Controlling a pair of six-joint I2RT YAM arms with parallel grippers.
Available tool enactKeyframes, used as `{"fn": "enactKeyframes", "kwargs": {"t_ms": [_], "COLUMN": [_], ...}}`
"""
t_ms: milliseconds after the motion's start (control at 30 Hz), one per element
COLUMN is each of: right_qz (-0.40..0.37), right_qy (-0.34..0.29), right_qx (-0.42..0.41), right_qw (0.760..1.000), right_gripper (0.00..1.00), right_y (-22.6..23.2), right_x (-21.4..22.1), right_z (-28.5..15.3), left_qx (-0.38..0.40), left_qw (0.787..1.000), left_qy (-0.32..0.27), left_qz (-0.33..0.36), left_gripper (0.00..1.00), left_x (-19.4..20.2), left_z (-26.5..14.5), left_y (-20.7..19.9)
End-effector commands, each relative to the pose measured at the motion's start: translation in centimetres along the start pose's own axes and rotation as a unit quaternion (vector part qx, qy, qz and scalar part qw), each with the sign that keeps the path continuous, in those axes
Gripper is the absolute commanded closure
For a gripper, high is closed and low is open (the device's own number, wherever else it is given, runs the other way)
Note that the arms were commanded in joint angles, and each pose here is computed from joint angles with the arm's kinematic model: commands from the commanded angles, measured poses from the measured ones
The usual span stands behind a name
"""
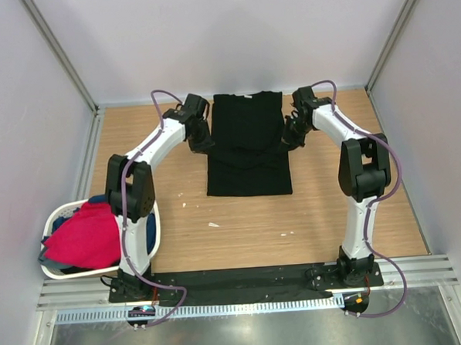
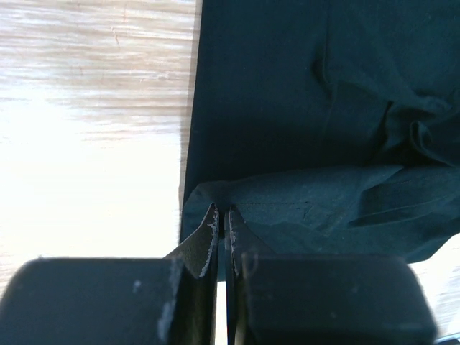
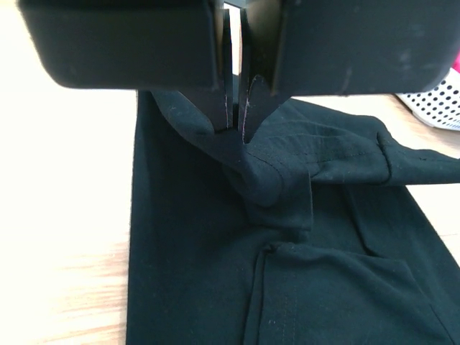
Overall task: Fold and stack the t-shirts
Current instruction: Fold the tshirt
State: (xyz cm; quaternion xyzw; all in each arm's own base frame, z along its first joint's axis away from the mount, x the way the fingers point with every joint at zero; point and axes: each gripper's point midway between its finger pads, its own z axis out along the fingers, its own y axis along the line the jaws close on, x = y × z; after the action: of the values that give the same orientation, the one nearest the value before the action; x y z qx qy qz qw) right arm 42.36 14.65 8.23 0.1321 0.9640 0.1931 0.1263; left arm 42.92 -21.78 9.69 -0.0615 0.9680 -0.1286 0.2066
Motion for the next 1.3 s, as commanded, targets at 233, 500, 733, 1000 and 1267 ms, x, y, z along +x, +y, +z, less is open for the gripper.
{"fn": "enactKeyframes", "kwargs": {"t_ms": [233, 500, 733, 1000, 1267], "right_qz": [-0.016, -0.03, -0.093, -0.153, -0.158], "right_qy": [-0.015, -0.069, -0.138, -0.13, -0.108], "right_qx": [0.003, -0.013, -0.04, -0.055, -0.043], "right_qw": [1.0, 0.997, 0.985, 0.978, 0.981], "right_gripper": [0.99, 0.55, 0.39, 0.51, 0.58], "right_y": [-0.3, 1.5, 5.7, 9.7, 10.1], "right_x": [-2.4, -5.9, -5.2, 5.1, 7.9], "right_z": [1.5, -0.9, -7.6, -4.6, 1.5], "left_qx": [0.011, 0.004, 0.046, 0.122, 0.13], "left_qw": [1.0, 0.999, 0.997, 0.985, 0.981], "left_qy": [-0.015, -0.044, -0.064, -0.074, -0.066], "left_qz": [0.007, 0.001, -0.023, -0.101, -0.126], "left_gripper": [1.0, 0.41, 0.19, 0.23, 0.44], "left_x": [-2.1, -5.0, -4.8, 2.3, 4.2], "left_z": [1.8, -0.1, -6.4, -9.3, -6.5], "left_y": [-0.8, -0.8, -1.9, -1.8, -1.5]}}
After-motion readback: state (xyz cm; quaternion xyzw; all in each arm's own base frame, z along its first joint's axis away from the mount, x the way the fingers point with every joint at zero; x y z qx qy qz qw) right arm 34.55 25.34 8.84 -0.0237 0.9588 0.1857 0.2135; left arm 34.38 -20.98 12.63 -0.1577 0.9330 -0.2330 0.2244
